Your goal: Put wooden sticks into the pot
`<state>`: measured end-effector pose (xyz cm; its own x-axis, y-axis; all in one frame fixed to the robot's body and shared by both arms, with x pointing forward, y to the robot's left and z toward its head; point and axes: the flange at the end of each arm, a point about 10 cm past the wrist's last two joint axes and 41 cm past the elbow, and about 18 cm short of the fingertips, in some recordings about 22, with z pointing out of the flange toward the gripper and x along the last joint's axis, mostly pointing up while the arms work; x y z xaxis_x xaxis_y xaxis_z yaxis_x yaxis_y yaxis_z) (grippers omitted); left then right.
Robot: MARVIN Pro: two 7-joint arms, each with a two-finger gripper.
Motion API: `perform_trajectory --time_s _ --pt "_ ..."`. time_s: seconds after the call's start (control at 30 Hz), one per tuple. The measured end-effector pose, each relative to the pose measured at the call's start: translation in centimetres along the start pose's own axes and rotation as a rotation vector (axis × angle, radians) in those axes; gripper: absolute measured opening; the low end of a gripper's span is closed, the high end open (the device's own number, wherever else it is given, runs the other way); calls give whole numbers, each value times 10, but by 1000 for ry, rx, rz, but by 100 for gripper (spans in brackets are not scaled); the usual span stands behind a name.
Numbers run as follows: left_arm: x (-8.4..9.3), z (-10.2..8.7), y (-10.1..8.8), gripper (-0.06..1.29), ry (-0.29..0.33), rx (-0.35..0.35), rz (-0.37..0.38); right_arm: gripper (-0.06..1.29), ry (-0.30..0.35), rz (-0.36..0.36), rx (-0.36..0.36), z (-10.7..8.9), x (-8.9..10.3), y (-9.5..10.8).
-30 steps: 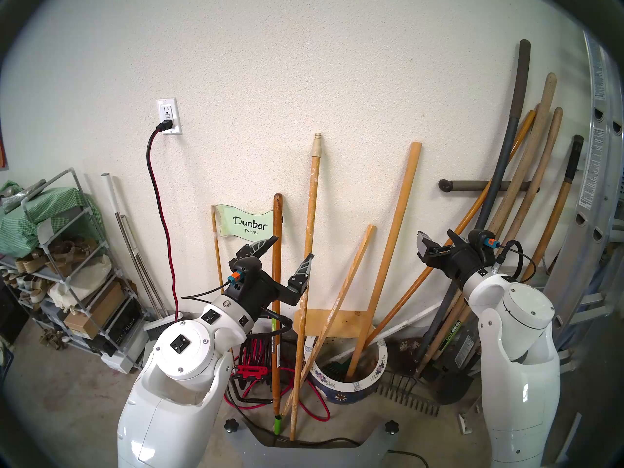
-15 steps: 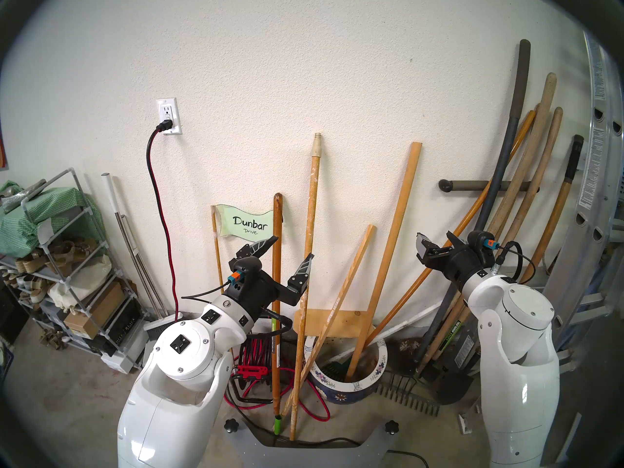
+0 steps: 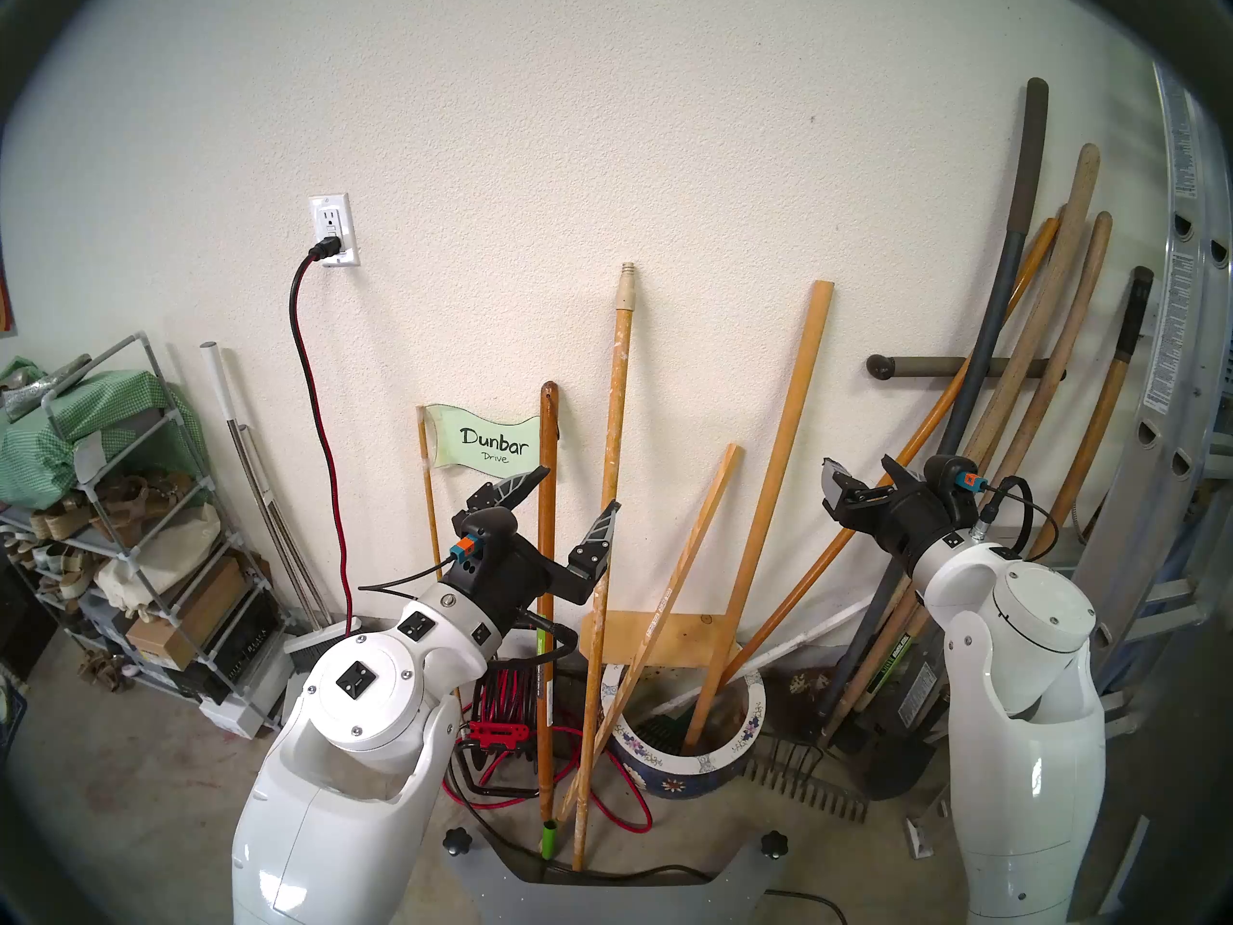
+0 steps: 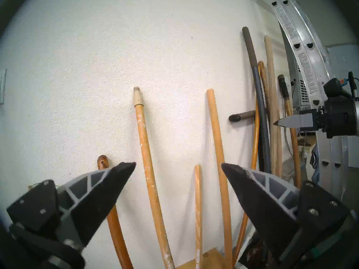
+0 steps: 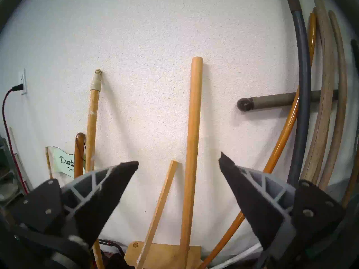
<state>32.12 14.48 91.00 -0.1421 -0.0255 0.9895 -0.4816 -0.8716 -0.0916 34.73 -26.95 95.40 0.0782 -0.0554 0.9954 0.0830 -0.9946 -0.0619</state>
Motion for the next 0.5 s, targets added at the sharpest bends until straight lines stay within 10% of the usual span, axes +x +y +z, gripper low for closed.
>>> perform_trajectory --time_s 0.5 --pt "0 0 0 127 0 0 0 118 2 0 1 0 0 0"
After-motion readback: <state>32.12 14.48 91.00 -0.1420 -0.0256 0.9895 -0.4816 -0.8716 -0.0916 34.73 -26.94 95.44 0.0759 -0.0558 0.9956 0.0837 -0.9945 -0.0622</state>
